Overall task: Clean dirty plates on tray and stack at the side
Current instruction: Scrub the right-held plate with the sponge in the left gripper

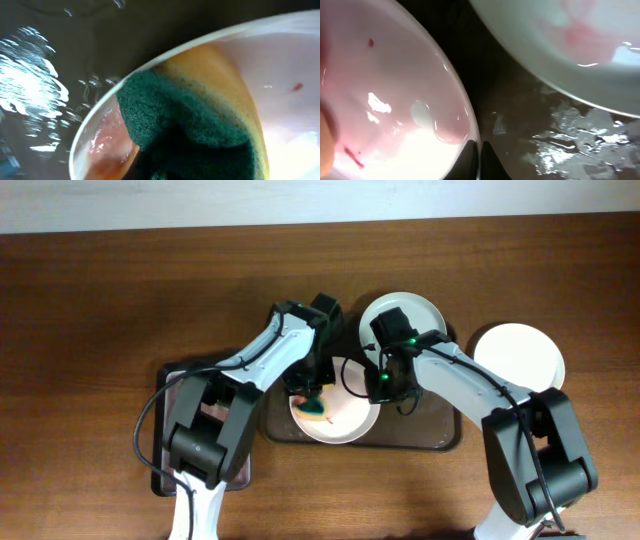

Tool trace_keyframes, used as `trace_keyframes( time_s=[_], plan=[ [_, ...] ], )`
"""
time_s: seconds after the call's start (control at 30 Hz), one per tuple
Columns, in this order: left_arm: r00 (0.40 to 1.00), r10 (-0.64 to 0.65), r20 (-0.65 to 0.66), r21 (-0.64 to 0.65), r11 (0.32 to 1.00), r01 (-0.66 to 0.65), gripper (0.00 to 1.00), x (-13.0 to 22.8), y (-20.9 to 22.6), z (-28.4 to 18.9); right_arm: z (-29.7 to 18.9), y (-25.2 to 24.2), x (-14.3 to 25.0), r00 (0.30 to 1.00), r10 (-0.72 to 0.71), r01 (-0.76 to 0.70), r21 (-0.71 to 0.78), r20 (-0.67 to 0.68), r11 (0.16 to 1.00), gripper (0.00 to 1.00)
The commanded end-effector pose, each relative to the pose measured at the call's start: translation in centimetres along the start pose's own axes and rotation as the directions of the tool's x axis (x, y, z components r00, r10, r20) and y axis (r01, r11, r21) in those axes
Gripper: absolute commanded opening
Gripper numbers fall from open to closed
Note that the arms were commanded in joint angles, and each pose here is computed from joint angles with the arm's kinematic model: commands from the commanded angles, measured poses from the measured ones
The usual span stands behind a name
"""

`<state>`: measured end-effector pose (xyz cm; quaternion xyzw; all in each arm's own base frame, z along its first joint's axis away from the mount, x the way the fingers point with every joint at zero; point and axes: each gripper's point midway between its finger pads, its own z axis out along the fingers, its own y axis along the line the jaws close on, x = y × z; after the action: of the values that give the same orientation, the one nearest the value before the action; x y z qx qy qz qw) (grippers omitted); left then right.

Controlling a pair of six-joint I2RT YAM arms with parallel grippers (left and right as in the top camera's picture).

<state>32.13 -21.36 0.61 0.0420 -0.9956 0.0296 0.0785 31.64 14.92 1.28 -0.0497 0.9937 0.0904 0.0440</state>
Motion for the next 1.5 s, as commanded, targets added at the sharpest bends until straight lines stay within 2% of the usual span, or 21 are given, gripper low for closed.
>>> trace_keyframes(
  time_s=[0.0,0.17,0.23,0.33,0.47,0.67,0.87,0.97,1.13,1.33,1.47],
  plan=[
    [0.996,-0.004,0.094,-0.255,0.967,0.028,0.00,-3.3,5.4,0.9,0.3,-1.7,0.3,1.000,0.028,-0.027,0.073,-0.010,0.997,0.04],
    [0.999,-0.015,-0.042,0.031,0.999,0.016,0.00,-1.5,0.3,3.7,0.3,-1.7,0.2,1.000,0.027,-0.027,0.073,-0.006,0.997,0.04],
    [0.995,0.007,-0.101,0.176,0.984,0.011,0.00,-0.4,-2.4,5.4,0.3,-1.7,0.1,1.000,0.027,-0.027,0.072,-0.005,0.997,0.04],
    [0.987,0.021,-0.161,0.273,0.962,0.024,0.00,1.9,-5.0,8.5,0.3,-1.7,0.2,1.000,0.027,-0.027,0.072,-0.006,0.997,0.04],
    [0.976,0.089,-0.200,0.329,0.944,-0.019,0.00,4.4,-7.0,9.7,0.3,-1.7,0.2,1.000,0.028,-0.027,0.072,-0.006,0.997,0.04],
    [0.972,0.115,-0.203,0.339,0.940,-0.041,0.00,5.2,-7.8,9.7,0.3,-1.3,0.2,0.999,0.042,-0.042,0.050,-0.009,0.998,0.04],
    [0.934,0.169,-0.315,0.489,0.872,0.007,0.00,7.5,-10.3,8.0,0.3,-1.2,-0.1,0.997,0.074,-0.074,0.045,0.003,0.996,0.04],
    [0.943,0.152,-0.296,0.429,0.903,-0.011,0.00,7.4,-9.4,8.7,0.3,-1.0,-0.1,0.997,0.074,-0.074,0.037,0.005,0.997,0.04],
    [0.971,0.067,-0.230,0.178,0.984,-0.026,0.00,6.0,-4.5,10.4,0.3,-0.8,-0.1,0.997,0.073,-0.073,0.023,0.000,0.997,0.04],
    [0.987,-0.034,-0.156,-0.107,0.994,0.018,0.00,3.3,2.2,9.1,0.3,-0.8,-0.1,0.997,0.073,-0.073,0.024,0.000,0.997,0.04],
    [0.994,-0.031,-0.106,-0.188,0.982,0.010,0.00,2.1,3.1,7.1,0.3,-0.8,-0.1,0.996,0.085,-0.085,0.026,0.002,0.996,0.04]
  ],
)
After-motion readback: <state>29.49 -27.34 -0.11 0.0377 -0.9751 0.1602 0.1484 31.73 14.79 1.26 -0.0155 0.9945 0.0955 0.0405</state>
